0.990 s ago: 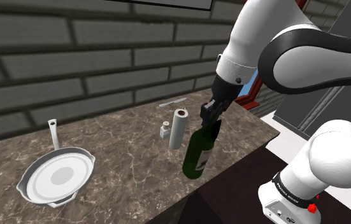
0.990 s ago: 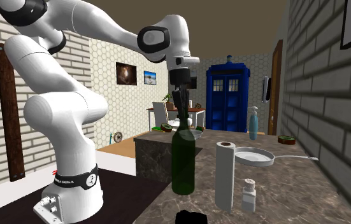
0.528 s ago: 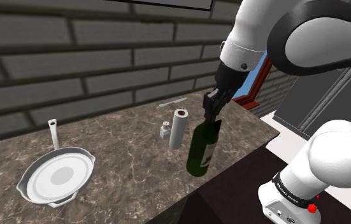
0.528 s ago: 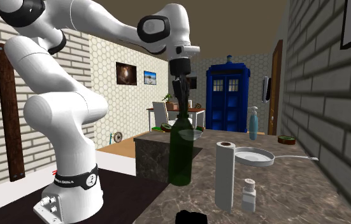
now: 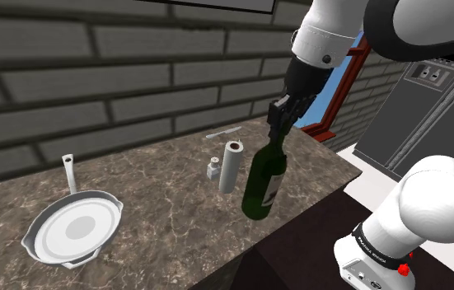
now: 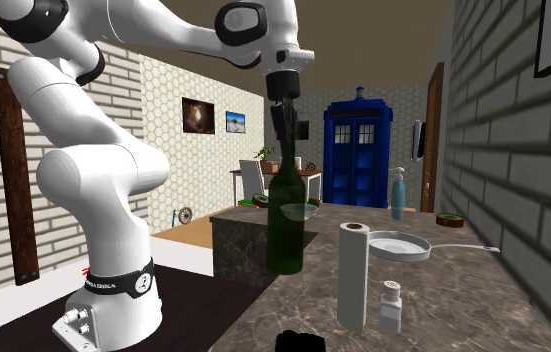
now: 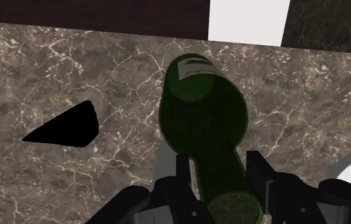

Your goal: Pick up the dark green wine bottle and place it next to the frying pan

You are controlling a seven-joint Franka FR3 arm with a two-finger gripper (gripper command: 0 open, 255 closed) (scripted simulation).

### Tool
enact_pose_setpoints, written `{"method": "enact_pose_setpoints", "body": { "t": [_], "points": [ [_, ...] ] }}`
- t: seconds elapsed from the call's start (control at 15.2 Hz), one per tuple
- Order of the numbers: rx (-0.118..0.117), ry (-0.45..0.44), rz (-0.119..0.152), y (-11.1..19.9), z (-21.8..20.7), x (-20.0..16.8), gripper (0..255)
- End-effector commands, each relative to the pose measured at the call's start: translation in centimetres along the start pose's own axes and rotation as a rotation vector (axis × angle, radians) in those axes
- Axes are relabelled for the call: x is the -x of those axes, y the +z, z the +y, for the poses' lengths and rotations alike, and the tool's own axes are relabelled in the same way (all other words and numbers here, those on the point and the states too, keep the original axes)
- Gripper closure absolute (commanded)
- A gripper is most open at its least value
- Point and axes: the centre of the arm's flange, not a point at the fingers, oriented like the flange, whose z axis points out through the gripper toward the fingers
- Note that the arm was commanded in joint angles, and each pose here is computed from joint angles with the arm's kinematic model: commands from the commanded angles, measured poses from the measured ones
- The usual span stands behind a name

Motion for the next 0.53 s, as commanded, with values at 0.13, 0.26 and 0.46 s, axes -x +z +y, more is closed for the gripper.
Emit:
{"method": "enact_pose_setpoints", "body": {
  "t": [0.13, 0.26, 0.46],
  "points": [
    [0.0, 0.0, 0.0, -2.2, 0.0, -0.1, 255],
    [0.0, 0.0, 0.0, -3.2, 0.0, -0.2, 255],
    [0.0, 0.0, 0.0, -4.8, 0.0, -0.4, 255]
  ]
}}
